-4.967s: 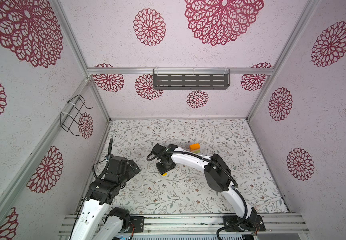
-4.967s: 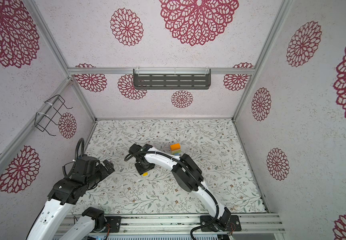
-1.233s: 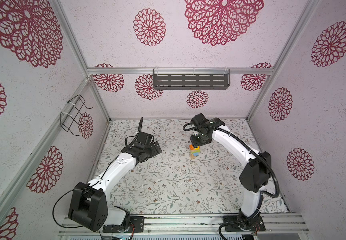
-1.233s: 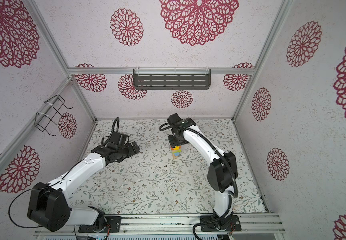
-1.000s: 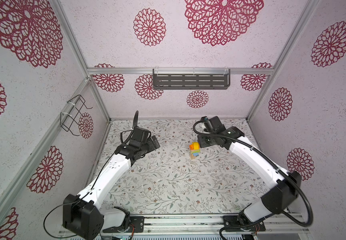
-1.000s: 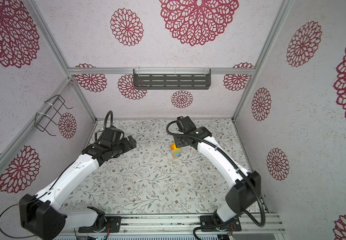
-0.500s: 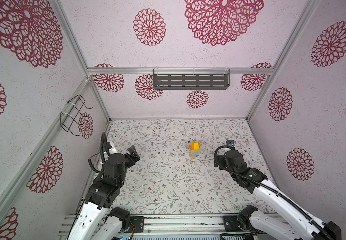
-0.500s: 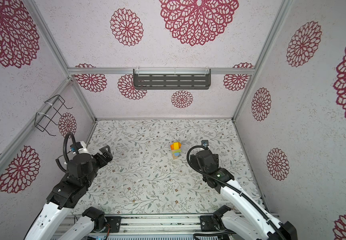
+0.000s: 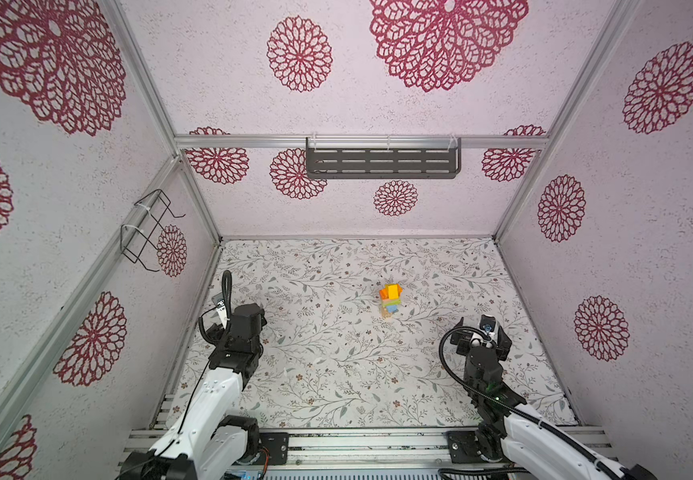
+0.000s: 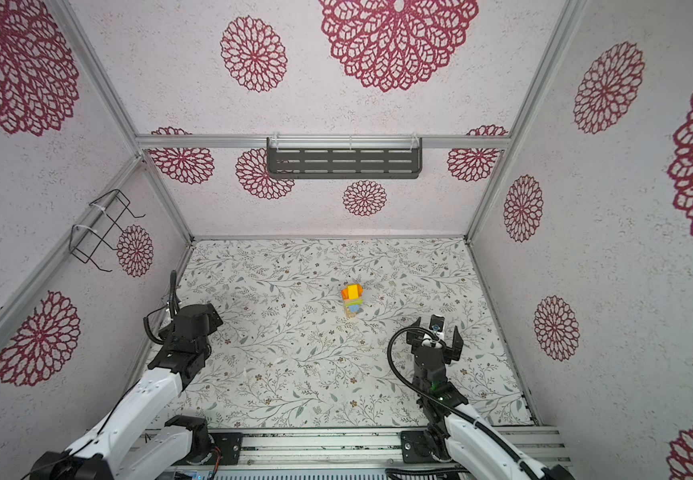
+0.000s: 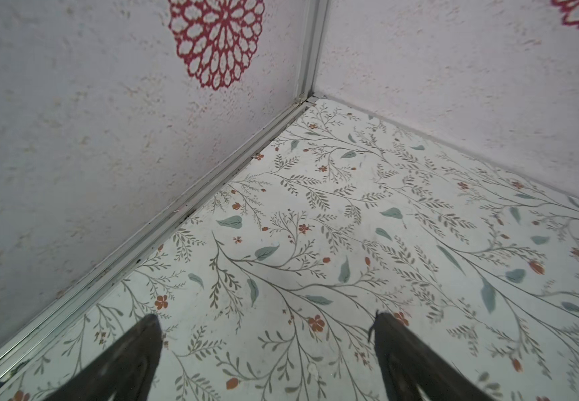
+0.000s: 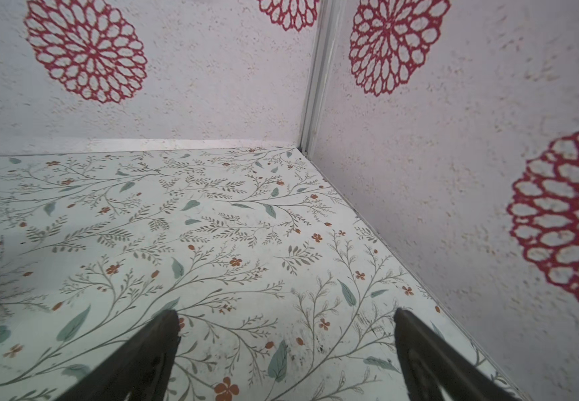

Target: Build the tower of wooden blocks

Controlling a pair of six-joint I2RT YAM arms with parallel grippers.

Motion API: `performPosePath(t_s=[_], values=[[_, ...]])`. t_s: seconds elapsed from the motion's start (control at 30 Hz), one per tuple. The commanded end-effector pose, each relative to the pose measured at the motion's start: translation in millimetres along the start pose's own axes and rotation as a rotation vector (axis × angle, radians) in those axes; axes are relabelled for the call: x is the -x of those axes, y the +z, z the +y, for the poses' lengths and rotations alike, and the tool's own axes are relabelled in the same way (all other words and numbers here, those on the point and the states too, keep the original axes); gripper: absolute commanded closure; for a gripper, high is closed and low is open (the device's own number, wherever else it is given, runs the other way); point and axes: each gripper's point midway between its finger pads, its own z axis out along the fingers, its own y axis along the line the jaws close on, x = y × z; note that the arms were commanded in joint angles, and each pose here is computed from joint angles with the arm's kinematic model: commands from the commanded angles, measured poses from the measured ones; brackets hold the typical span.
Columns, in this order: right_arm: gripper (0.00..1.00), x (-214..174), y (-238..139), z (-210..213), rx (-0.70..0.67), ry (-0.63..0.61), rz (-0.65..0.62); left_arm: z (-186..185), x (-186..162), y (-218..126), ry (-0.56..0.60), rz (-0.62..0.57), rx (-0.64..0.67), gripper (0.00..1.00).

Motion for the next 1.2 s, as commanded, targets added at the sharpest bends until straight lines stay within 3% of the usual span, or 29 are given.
performPosePath(t_s=[0.0, 0.23, 0.37, 0.6, 0.73, 0.83, 1.0, 1.17], values=[[0.01, 40, 7, -7, -0.040, 0.131, -0.149, -9, 34, 22, -0.001, -0.087, -0.061, 0.03], [0.01, 23, 27, -10, -0.084, 0.103, -0.159, -24, 17, 56, 0.060, -0.085, -0.154, 0.03], [0.01, 25, 25, -7, -0.057, 0.059, -0.229, -26, 23, 57, 0.038, -0.184, -0.204, 0.03], [0.01, 13, 51, 16, 0.026, -0.022, -0.186, -38, 19, 68, 0.053, -0.206, -0.264, 0.03], [0.01, 9, 52, 8, 0.047, 0.033, -0.180, -45, 6, 75, 0.066, -0.206, -0.297, 0.03], [0.01, 2, 65, 13, 0.090, 0.036, -0.152, -49, 4, 78, 0.073, -0.179, -0.301, 0.03], [0.01, -14, 106, 17, 0.121, 0.067, 0.036, -54, 4, 79, 0.108, -0.184, -0.289, 0.03], [0.01, -13, 106, 15, 0.128, 0.073, 0.030, -54, 5, 78, 0.109, -0.194, -0.286, 0.03]])
